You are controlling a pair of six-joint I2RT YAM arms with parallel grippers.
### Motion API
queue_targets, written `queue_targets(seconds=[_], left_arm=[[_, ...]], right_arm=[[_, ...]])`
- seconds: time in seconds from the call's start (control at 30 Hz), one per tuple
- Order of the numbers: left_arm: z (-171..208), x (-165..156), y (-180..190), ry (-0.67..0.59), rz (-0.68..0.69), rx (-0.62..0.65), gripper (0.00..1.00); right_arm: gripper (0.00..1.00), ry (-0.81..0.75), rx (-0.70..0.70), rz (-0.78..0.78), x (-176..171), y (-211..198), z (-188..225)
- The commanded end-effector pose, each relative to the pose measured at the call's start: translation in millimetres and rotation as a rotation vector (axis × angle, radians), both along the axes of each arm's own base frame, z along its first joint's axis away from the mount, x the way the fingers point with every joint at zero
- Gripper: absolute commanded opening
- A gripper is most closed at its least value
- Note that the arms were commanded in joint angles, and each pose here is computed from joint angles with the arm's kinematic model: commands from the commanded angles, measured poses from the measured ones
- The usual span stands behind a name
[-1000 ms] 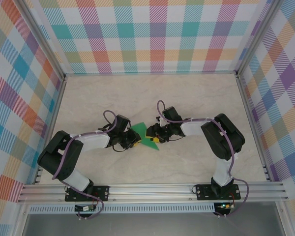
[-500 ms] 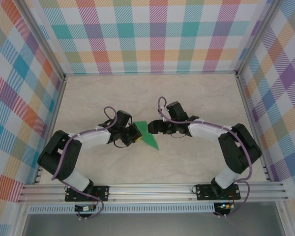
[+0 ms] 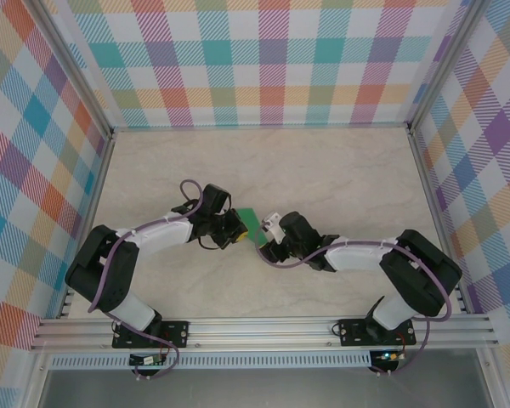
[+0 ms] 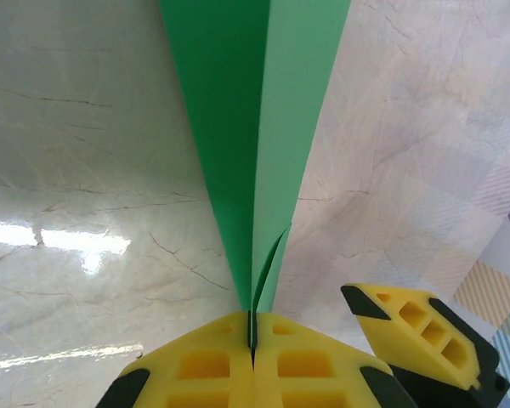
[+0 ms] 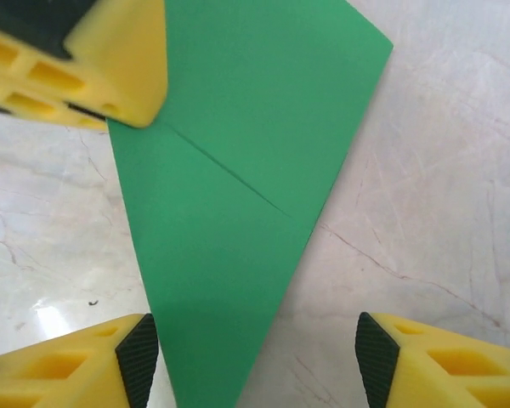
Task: Fold a paper plane with a square sheet of paper (pick it up from the middle)
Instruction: Fold the wing for the fifth time at the center of the table.
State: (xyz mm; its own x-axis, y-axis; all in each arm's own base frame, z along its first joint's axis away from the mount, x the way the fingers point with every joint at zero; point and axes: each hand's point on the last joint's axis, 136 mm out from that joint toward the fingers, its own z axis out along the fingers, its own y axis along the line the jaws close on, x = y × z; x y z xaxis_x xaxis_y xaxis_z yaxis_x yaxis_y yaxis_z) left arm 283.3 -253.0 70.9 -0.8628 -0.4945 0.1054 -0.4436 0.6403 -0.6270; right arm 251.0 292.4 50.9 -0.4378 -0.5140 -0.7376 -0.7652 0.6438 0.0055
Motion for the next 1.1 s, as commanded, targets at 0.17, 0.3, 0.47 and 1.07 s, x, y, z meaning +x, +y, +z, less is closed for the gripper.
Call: queue_targets(seconds=[0.17, 0.3, 0.47, 1.07], left_arm=[[4, -2, -7, 0.029, -0.007, 0.001, 0.02], [3, -3, -7, 0.032, -0.008, 0.002, 0.02], [1, -4, -6, 0.041, -0.008, 0.008, 0.02], [3, -3, -4, 0.040, -0.005, 0.021, 0.02]], right_arm=[[0.61, -0.291, -0.015, 0.162, 2, 36, 24], [0.58, -0.310, -0.040, 0.206, 1, 49, 17], [0.56, -0.366, -0.042, 0.218, 5, 55, 12], [0.21, -0.434, -0.083, 0.215, 15, 56, -2]])
